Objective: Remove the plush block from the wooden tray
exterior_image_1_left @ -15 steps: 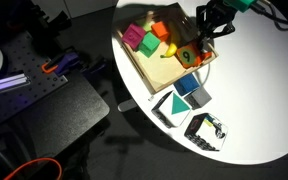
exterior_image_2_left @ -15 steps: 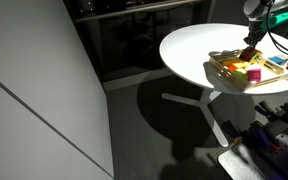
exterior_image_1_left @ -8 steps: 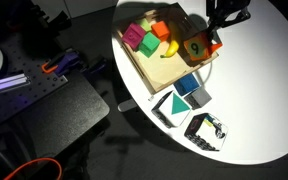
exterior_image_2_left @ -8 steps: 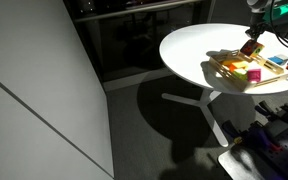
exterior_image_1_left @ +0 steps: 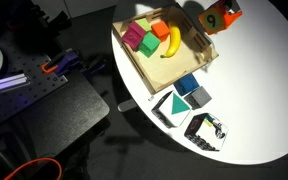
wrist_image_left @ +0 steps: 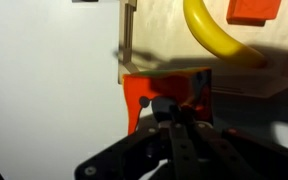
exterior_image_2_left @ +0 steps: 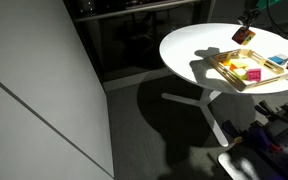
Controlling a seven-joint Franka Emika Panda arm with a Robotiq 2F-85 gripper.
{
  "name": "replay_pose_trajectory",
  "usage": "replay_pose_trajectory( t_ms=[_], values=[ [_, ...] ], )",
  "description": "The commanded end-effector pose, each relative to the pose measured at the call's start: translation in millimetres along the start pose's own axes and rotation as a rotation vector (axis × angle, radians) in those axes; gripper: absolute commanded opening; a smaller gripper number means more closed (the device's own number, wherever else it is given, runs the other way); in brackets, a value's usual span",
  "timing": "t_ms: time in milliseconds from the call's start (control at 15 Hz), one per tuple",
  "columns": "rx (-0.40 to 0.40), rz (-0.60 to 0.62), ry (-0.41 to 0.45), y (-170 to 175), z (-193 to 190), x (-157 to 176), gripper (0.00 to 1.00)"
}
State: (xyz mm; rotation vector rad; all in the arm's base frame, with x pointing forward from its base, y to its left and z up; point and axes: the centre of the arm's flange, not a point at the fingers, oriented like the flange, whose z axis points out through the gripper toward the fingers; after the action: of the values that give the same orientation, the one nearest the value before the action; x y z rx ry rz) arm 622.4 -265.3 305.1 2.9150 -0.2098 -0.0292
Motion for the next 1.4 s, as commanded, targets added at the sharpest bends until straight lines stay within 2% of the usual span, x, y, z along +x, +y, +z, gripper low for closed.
replay_pose_trajectory(
  t_ms=[0,267,533,933,1333],
  values=[
    [-0.011,-0.026,0.024,-17.1,-20.1,29.1,0.03],
    [0.018,-0.101,0.059,-51.4,-31.9,51.4,0.03],
    [0.045,-0.162,0.053,-86.2,-31.5,63.1,0.03],
    [0.084,-0.322,0.031,-142.8,-15.6,55.2,0.03],
    [0.123,-0.478,0.046,-172.0,-16.0,41.0,0.03]
  ],
)
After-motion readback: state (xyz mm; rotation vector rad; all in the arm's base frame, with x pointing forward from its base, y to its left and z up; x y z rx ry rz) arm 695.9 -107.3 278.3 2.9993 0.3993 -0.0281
